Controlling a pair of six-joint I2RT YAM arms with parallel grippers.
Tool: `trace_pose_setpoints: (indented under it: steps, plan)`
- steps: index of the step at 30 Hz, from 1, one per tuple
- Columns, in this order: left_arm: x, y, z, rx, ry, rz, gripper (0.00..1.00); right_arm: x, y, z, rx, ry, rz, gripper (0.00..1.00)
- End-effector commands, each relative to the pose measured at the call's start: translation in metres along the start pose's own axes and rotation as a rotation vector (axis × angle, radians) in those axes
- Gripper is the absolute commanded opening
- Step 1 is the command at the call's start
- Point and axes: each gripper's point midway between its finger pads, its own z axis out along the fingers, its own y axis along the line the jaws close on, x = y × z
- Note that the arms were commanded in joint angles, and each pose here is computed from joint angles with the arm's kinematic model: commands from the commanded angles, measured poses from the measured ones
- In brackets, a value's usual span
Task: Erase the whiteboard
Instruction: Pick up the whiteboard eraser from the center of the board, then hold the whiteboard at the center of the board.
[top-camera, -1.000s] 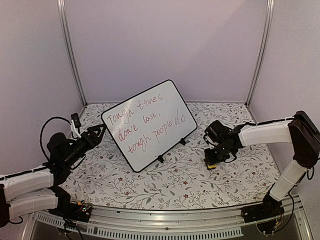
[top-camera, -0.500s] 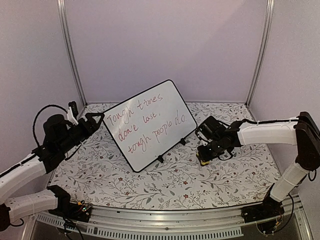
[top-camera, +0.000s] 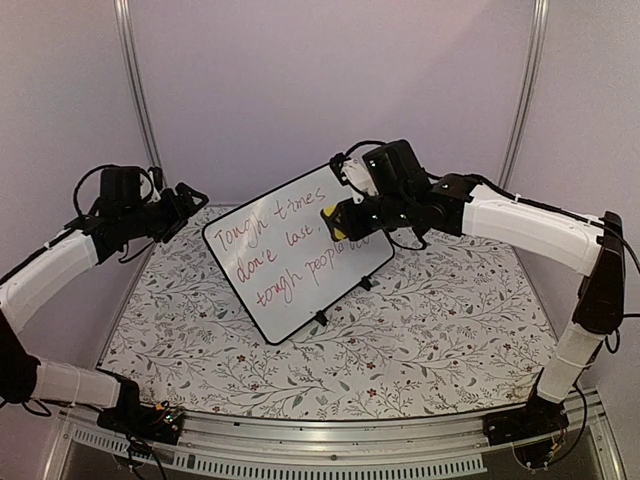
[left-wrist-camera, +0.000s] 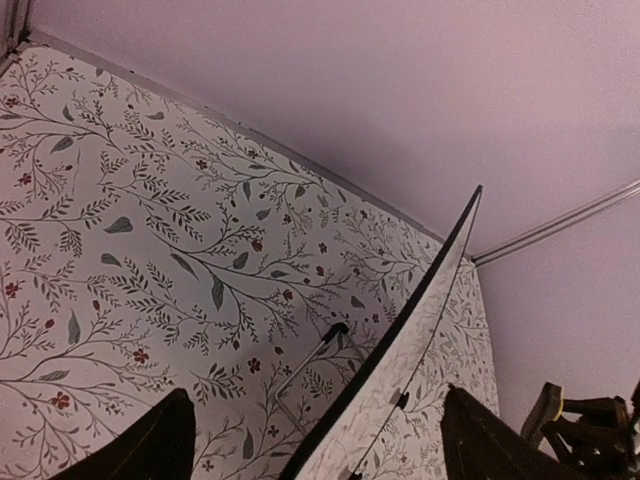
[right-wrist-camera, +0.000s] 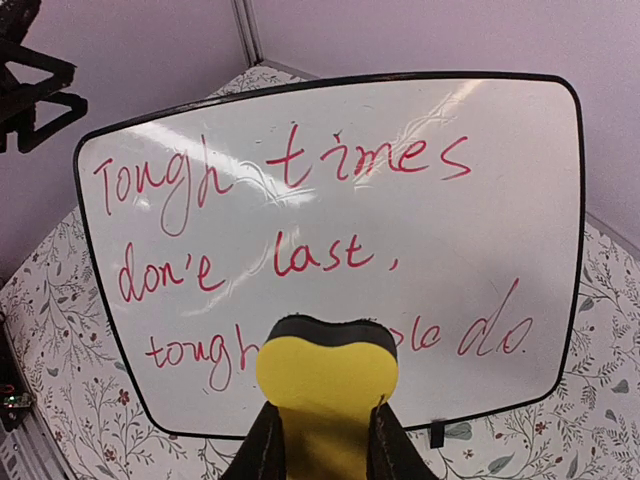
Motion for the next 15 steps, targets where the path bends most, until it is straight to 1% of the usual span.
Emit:
trace_pose_setpoints:
  steps: [1, 4, 6, 8, 13, 15]
  plan:
    - [0.008, -0.009, 0.011, 0.085, 0.134, 0.065, 0.83, -0.025, 0.037, 0.013, -0.086, -0.042, -0.085, 0.22]
    - [0.007, -0.005, 0.023, 0.105, 0.181, 0.092, 0.8, -0.033, 0.054, 0.019, -0.116, -0.051, -0.115, 0.22]
    - [0.008, -0.006, 0.028, 0.136, 0.204, 0.108, 0.76, -0.036, 0.064, 0.02, -0.134, -0.054, -0.129, 0.22]
    - [0.011, -0.01, 0.031, 0.169, 0.218, 0.129, 0.74, -0.037, 0.071, 0.021, -0.144, -0.053, -0.14, 0.23]
    - [0.023, -0.016, 0.035, 0.25, 0.263, 0.177, 0.67, -0.028, 0.086, 0.032, -0.15, -0.04, -0.159, 0.23]
    - [0.028, -0.015, 0.037, 0.264, 0.275, 0.178, 0.6, -0.026, 0.093, 0.034, -0.145, -0.042, -0.166, 0.23]
